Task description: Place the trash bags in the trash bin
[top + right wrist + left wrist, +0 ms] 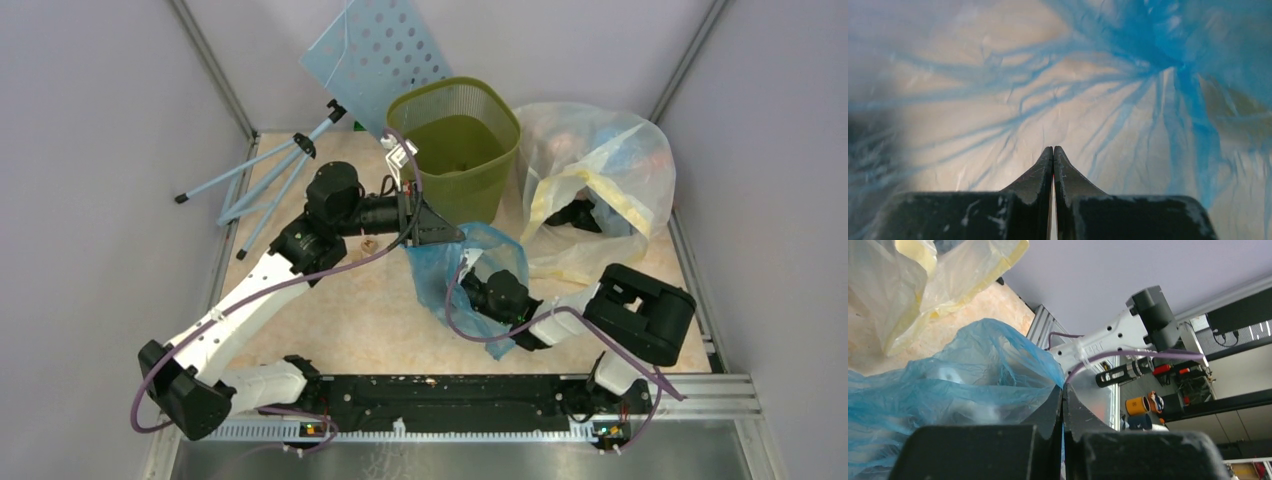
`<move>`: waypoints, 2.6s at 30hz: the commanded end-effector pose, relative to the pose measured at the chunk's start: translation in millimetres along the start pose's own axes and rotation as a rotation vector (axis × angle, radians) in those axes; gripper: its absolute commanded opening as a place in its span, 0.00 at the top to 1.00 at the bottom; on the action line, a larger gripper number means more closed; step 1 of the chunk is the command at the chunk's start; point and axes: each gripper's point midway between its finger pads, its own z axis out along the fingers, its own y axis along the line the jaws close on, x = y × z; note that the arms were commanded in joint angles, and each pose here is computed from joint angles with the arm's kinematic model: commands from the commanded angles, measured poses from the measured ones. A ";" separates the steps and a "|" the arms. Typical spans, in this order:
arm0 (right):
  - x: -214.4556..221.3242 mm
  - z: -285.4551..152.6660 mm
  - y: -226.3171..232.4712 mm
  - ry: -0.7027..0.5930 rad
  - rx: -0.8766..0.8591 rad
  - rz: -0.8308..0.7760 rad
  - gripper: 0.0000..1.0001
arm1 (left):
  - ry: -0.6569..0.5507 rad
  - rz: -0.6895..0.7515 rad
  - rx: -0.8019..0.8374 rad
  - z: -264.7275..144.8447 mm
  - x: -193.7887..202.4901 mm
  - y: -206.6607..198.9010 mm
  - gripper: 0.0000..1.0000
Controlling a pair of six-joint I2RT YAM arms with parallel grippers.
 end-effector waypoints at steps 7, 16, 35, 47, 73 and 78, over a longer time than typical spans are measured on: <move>-70.8 16.0 25.9 -0.145 -0.183 0.211 1.00 | 0.101 0.077 0.094 -0.8 32.4 -33.1 1.00; -137.2 -9.6 -17.7 -0.313 -0.056 0.284 1.00 | 0.055 0.082 0.121 2.1 34.2 -58.0 1.00; -75.5 -7.1 -81.1 -0.094 0.315 0.271 1.00 | -0.230 0.343 0.353 -53.9 -44.1 -209.1 1.00; -170.5 -23.5 -70.1 -0.192 0.340 0.146 1.00 | -0.214 0.349 0.285 -61.3 -36.1 -198.5 1.00; -311.5 89.3 -169.6 0.115 0.579 0.104 1.00 | -1.027 0.791 -0.711 -126.0 -217.1 -88.0 1.00; -277.6 91.3 -203.2 0.197 0.690 0.089 1.00 | -0.897 0.664 -0.799 -105.1 -253.8 -18.5 1.00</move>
